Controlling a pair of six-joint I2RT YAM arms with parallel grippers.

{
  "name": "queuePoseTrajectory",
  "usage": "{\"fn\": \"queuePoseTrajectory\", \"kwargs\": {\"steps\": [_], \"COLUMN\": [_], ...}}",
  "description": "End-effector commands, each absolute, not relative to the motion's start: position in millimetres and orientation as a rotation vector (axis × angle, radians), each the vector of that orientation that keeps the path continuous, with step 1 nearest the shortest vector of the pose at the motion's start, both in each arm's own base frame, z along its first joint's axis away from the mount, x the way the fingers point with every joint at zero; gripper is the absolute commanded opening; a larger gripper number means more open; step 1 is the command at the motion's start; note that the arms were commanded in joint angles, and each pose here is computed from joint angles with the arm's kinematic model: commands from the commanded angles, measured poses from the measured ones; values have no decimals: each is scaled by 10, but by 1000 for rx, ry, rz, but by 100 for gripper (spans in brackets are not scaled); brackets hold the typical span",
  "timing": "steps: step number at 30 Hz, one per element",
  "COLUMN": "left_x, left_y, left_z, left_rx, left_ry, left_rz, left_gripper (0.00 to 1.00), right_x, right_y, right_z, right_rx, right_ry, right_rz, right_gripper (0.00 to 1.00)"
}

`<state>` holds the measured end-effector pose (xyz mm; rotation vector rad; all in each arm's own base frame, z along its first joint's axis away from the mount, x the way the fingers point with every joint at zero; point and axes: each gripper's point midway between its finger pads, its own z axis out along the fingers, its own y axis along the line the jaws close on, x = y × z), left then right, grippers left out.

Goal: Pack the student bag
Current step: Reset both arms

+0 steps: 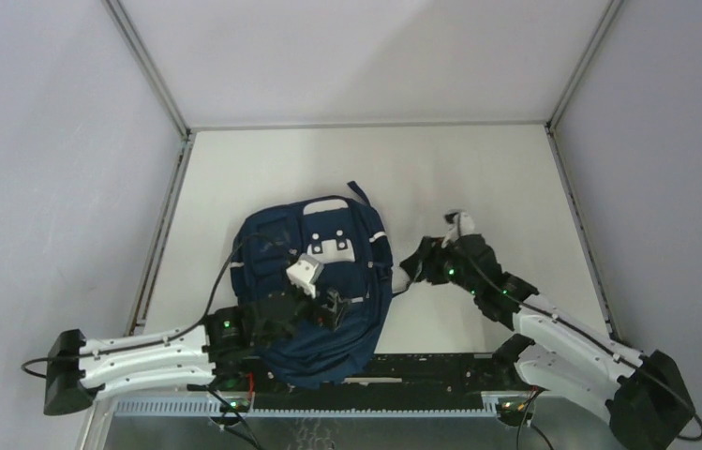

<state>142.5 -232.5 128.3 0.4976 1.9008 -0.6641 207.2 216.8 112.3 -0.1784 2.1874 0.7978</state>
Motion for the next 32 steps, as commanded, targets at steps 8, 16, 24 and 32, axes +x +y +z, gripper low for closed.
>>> {"fn": "queuePoseTrajectory", "kwargs": {"steps": [8,16,24,32], "left_x": [2376,2805,2825,2794], "left_y": [-2288,-1889,-1417,-1450], "left_z": [2480,2859,3127,2966], "left_rx": [172,11,-122,-102], "left_ry": [2057,2100,1995,1983], "left_rz": [-465,-128,64,8], "left_gripper": [100,100,100,100], "right_x": [2628,2563,2530,2649], "right_y": [629,371,351,470], "right_z": [1733,1926,1885,1841], "right_rx": [544,646,684,662], "right_ry": [1973,1884,1877,1897], "right_rz": [341,302,308,355], "right_gripper": [100,100,100,99]}}
